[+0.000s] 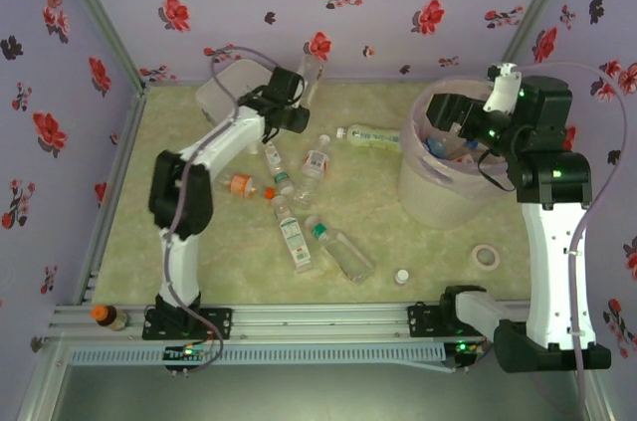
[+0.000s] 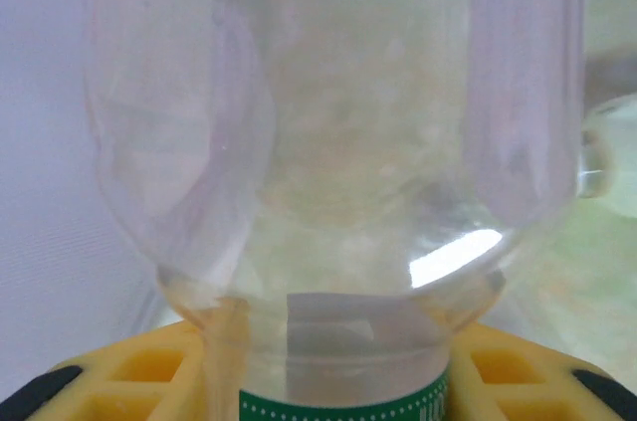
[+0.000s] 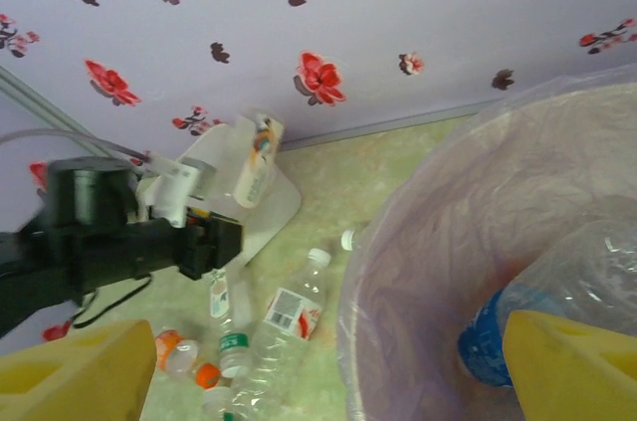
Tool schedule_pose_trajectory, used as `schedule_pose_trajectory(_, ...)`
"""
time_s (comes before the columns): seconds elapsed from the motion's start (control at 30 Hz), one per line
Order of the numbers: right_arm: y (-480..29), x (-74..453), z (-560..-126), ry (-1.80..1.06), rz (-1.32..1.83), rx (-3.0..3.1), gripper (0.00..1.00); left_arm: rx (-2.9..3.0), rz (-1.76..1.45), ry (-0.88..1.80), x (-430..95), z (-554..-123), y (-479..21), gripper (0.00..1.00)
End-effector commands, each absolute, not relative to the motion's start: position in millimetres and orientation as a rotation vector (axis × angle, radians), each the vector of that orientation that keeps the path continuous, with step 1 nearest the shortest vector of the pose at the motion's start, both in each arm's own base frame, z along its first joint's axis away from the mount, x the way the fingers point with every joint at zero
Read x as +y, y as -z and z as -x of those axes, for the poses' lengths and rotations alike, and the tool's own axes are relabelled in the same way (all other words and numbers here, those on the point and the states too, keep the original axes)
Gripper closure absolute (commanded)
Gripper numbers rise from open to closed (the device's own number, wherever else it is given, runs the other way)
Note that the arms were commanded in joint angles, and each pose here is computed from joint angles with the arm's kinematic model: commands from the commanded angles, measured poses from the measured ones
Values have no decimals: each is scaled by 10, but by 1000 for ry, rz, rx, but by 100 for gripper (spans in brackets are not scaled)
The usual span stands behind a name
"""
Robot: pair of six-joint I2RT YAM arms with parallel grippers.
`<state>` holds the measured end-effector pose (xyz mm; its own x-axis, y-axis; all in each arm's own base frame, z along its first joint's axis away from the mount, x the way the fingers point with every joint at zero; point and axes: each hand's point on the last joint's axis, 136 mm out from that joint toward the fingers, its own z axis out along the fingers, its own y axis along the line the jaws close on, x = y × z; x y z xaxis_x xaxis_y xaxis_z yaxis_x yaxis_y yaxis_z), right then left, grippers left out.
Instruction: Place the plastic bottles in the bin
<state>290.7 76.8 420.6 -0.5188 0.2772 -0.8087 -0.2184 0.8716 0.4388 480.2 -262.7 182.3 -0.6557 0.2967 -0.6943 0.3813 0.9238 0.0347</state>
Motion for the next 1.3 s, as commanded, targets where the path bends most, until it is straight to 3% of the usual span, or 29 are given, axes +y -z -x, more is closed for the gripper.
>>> schedule_pose_trajectory(0.0, -4399, 876, -2923, -689, -31, 1973, 9, 2164, -552, 285, -2789, -4460, -2418, 93)
schedule_pose_trajectory(0.07, -4393, 993, -2964, -744, -7, 1989, 9, 2108, -600, 398, -2891, -4155, -2558, 100)
schedule_pose_trajectory(0.2, -4316, 1330, -3042, -736, 100, 2043, 9, 1975, -693, 564, -3058, -3615, -2752, 100)
schedule_pose_trajectory(0.37, -4203, 1798, -3249, -802, 184, 2066, 1, 1801, -850, 650, -3233, -3078, -2956, 100)
schedule_pose_trajectory(0.63, -3909, 2293, -3478, -930, 231, 2123, 1, 1734, -906, 705, -3337, -2830, -2977, 100)
schedule_pose_trajectory(0.77, -3820, 2401, -3513, -1007, 220, 2141, 12, 1720, -908, 709, -3341, -2810, -2985, 100)
schedule_pose_trajectory(1.0, -3945, 2348, -3464, -1009, 191, 2096, 45, 1734, -892, 696, -3342, -2853, -2955, 100)
schedule_pose_trajectory(1.07, -4042, 2310, -3437, -991, 196, 2072, 50, 1739, -880, 701, -3336, -2856, -2976, 75)
schedule_pose_trajectory(1.13, -4204, 2234, -3396, -944, 210, 2033, 55, 1741, -871, 708, -3321, -2839, -3003, 39)
schedule_pose_trajectory(1.2, -4377, 2124, -3348, -879, 222, 1993, 58, 1740, -866, 703, -3284, -2817, -3022, 17)
schedule_pose_trajectory(1.27, -4583, 1968, -3278, -785, 231, 1945, 59, 1755, -849, 674, -3210, -2813, -3011, 2)
